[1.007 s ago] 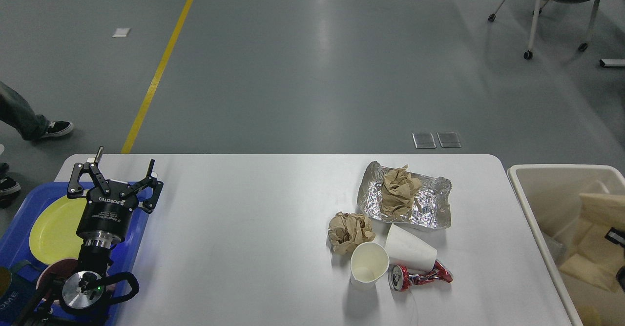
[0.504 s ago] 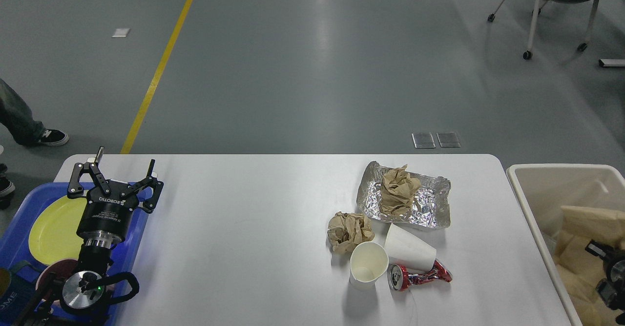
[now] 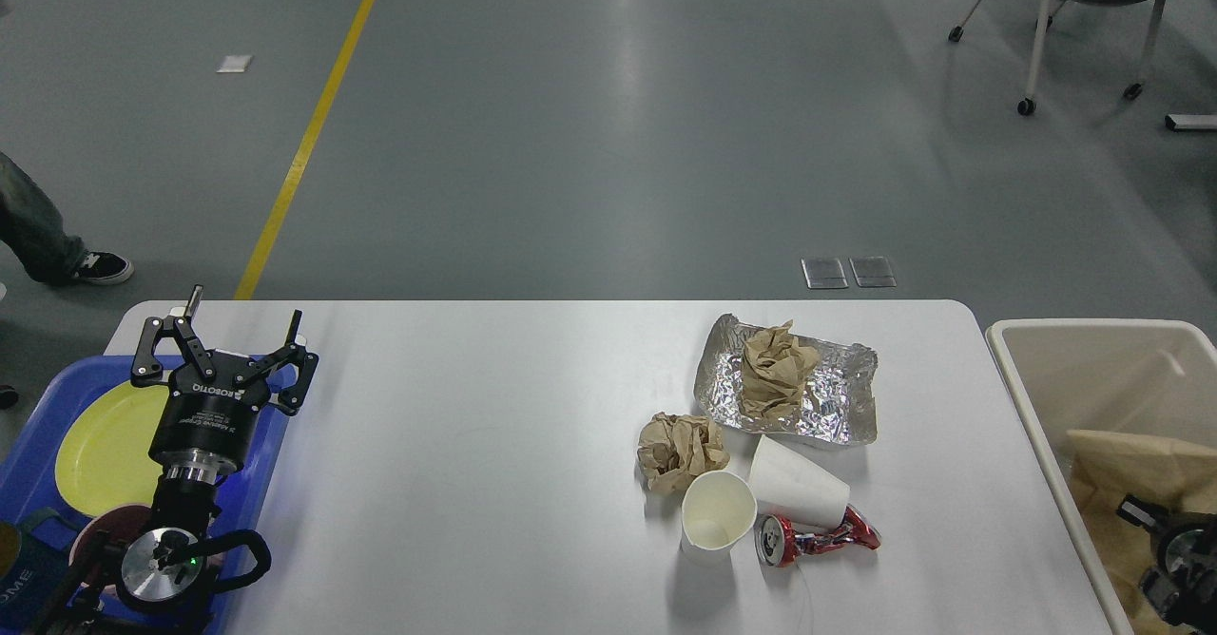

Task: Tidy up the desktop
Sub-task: 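Release the bag in the bin and raise the right gripper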

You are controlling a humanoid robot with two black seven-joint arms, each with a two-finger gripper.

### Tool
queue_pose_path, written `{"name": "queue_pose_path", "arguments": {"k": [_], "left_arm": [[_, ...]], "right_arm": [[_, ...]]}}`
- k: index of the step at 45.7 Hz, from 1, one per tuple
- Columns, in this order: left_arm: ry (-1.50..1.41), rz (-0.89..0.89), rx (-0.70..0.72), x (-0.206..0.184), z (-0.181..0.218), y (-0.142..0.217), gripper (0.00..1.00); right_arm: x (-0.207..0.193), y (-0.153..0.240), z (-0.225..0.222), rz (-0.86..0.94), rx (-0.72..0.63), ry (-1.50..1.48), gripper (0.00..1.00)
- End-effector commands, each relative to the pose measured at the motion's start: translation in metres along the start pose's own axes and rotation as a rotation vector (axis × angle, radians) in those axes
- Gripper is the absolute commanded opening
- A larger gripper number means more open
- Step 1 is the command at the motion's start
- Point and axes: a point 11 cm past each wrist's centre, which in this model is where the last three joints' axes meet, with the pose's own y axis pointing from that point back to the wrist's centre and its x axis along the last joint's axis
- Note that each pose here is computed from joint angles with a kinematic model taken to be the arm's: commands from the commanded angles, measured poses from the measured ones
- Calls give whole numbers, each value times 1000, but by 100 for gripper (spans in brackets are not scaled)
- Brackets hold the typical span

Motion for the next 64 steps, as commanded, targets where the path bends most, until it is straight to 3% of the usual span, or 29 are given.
{"name": "queue_pose_path", "arguments": {"k": [1, 6, 10, 12, 31, 38, 43, 52, 64], "left_arm": [[0, 0, 0, 0, 0, 0, 96], [0, 0, 0, 0, 0, 0, 96], [0, 0, 0, 0, 0, 0, 96], [0, 0, 0, 0, 0, 0, 96], [0, 0, 0, 0, 0, 0, 96], [1, -1, -1, 0, 0, -1, 96], [0, 0, 0, 0, 0, 0, 96], [0, -1, 0, 0, 0, -1, 96], [0, 0, 0, 0, 0, 0, 96]], "right_arm": [[0, 0, -1, 10, 1, -6, 0], [6, 1, -1, 80, 1, -7, 35], [7, 1, -5, 117, 10, -5, 79], [5, 2, -9, 117, 16, -5, 87], [13, 1, -8, 100, 17, -14, 96], [58, 6, -7, 69, 9, -24, 100], [95, 15, -29, 32, 49, 72, 100], [145, 56, -82, -178, 129, 200, 100], [194, 144, -164, -396, 283, 274, 100]]}}
